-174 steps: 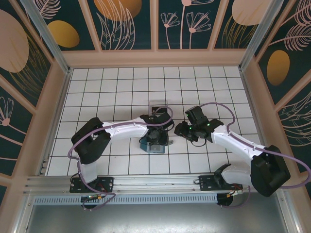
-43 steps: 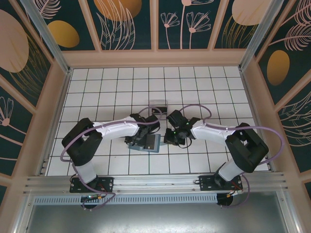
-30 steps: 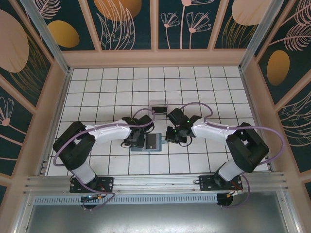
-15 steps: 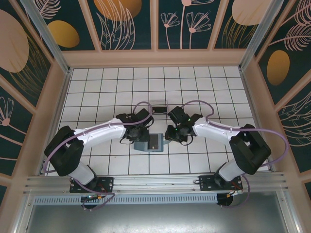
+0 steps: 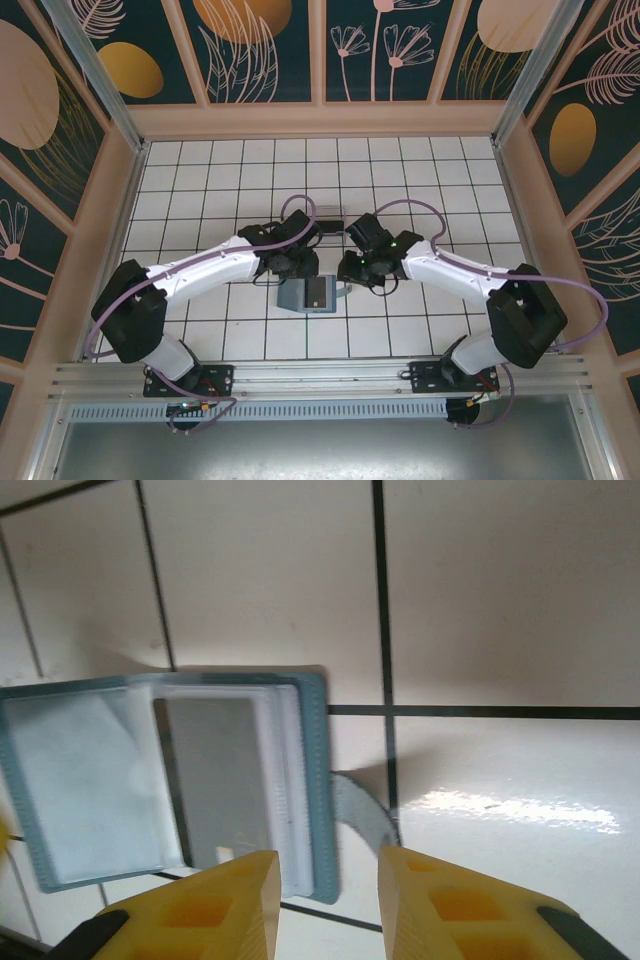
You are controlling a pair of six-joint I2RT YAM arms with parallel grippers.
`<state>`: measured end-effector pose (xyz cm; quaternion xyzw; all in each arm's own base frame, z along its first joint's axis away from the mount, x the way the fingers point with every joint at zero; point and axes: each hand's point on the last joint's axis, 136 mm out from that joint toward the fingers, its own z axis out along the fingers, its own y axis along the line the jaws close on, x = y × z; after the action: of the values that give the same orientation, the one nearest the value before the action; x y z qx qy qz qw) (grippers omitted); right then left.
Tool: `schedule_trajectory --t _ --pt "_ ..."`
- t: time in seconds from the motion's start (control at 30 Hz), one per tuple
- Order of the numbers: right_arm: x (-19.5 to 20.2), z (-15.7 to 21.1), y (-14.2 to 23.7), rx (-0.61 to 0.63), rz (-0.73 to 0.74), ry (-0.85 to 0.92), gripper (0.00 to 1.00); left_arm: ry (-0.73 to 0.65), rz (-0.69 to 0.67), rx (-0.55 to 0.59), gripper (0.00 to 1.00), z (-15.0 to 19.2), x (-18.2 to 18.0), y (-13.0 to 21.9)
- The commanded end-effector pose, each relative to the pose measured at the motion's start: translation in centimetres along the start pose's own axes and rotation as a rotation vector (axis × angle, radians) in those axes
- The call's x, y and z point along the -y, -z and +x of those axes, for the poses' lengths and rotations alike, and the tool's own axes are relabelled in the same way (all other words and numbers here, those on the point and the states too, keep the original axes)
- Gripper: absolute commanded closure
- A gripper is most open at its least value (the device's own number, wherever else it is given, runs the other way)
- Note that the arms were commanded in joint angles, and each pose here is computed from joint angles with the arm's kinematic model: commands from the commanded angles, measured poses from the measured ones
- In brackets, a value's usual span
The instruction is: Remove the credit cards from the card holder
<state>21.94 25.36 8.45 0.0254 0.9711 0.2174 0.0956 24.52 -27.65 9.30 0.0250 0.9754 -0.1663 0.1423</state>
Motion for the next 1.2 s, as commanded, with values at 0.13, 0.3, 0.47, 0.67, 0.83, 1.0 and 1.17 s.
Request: schedule_trajectory --t 0.13,0.3,0.47,0.67,0.83,1.0,1.17 --pt "-4.0 -0.5 -0.1 0.008 -0.132 -0.013 0.68 0.141 0.191 -0.011 0.68 0.8 0.0 -2.1" --pt "-3.6 0.4 -2.8 -0.047 -0.106 -0.010 0.68 0.179 0.237 -0.013 0.67 1.7 -1.3 -3.0" --pt "-2.8 1.2 -4.7 -0.086 -0.079 -0.009 0.68 0.178 0.253 -0.010 0.63 2.2 -1.9 -3.3" --pt "-1.5 2.0 -6.1 -0.115 -0.041 -0.014 0.68 0.173 0.243 -0.029 0.64 2.7 -2.4 -3.7" --pt "-0.7 2.5 -7.0 -0.133 -0.021 -0.015 0.69 0.169 0.234 -0.043 0.64 3.1 -2.7 -4.1" --pt "0.2 3.0 -7.8 -0.151 0.007 -0.015 0.71 0.168 0.234 -0.055 0.65 3.4 -2.9 -4.4" --pt "0.9 3.5 -8.4 -0.165 0.021 -0.020 0.76 0.171 0.250 -0.073 0.66 3.6 -2.9 -4.8"
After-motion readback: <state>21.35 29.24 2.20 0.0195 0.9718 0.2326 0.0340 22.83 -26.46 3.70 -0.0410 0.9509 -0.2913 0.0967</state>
